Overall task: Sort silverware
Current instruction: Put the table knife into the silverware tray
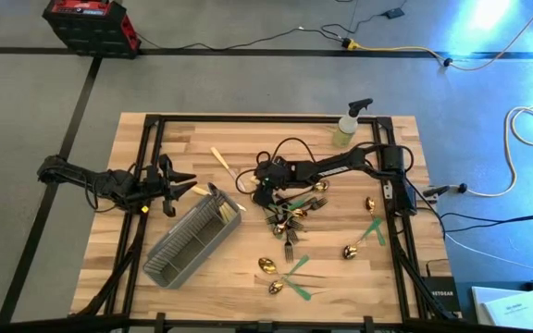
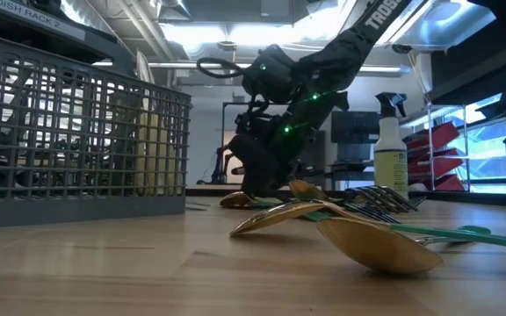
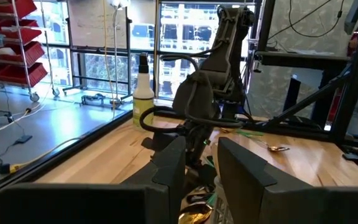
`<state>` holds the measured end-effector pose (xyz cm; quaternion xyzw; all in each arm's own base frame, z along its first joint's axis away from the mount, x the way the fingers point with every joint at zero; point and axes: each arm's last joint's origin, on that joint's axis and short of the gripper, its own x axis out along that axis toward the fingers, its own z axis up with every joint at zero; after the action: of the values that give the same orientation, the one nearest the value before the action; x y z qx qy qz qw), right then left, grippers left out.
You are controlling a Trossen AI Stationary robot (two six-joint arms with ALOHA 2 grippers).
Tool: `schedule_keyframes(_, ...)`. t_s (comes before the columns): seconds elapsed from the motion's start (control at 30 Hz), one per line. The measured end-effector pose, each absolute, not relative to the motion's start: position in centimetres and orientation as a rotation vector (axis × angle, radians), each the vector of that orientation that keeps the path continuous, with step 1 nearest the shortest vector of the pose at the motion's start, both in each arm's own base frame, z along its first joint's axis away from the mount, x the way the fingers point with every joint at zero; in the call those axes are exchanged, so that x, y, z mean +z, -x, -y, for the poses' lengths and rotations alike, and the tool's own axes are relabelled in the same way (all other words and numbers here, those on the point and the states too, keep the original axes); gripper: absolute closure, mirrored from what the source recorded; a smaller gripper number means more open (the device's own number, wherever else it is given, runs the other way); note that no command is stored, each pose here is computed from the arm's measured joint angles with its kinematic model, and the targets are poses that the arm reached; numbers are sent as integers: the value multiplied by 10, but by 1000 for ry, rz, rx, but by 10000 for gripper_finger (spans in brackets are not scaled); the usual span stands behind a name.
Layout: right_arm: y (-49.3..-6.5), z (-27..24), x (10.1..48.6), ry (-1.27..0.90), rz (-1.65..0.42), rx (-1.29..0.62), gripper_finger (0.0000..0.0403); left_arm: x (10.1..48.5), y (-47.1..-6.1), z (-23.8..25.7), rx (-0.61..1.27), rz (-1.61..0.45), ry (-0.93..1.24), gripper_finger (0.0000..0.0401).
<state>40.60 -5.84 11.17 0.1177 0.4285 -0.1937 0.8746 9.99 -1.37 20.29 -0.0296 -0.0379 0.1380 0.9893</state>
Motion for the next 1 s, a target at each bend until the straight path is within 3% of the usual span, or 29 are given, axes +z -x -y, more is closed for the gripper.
schedule_keyframes(0.4,-405,58,111,-265,-912,-386,350,200,-100,14,276,47,74,322)
schedule_keyframes(1.0,-403,57,117,-294,-908,-369,349,200,-100,14,276,53,89,322)
